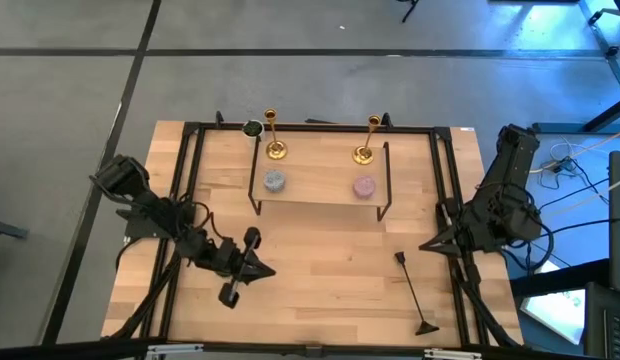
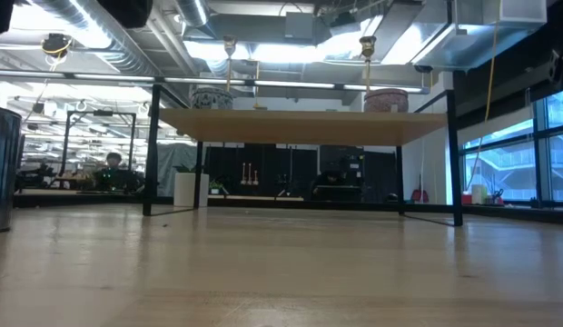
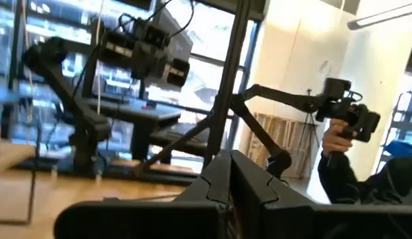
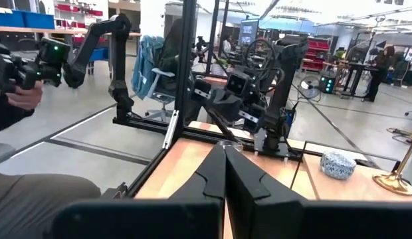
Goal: Pick & Place candle stick holders
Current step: Put the silver scented candle on the shelf
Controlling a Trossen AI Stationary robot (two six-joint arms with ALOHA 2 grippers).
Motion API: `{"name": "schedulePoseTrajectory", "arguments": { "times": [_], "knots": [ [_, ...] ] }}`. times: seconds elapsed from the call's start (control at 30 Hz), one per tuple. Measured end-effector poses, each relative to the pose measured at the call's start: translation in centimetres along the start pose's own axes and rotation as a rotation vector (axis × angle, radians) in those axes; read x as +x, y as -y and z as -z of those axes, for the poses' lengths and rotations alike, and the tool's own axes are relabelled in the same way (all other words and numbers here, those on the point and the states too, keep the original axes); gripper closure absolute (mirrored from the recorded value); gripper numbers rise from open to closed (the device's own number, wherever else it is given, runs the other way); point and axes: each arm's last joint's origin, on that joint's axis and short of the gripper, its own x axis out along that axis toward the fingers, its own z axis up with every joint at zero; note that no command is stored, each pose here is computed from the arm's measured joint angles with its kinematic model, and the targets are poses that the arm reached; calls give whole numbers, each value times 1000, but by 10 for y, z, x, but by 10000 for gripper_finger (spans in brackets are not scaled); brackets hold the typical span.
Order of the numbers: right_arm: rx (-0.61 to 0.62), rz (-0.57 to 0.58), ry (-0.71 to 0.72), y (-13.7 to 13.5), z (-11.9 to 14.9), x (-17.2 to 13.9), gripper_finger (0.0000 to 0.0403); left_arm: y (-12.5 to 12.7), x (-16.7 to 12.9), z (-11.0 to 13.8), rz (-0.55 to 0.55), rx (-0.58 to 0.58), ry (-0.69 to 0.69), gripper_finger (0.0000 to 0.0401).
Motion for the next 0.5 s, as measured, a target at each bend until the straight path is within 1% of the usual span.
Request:
{"name": "schedulePoseTrajectory", "arguments": {
  "times": [0.1,0.2,0.27,0.4,0.5],
  "knots": [
    [-7,0,-5,-1,1,1,402,4,3,-4,-28,-35,17,399],
    [-10,0,-7,-2,1,2,402,11,8,-10,-87,-17,-13,399],
    [-15,0,-9,-3,2,2,402,16,13,-14,-119,27,-85,399],
    [-19,0,-12,-3,2,2,402,24,20,-22,-198,139,-288,399],
    [-10,1,-12,-3,2,2,402,26,20,-29,-264,168,-425,399]
  ]
}}
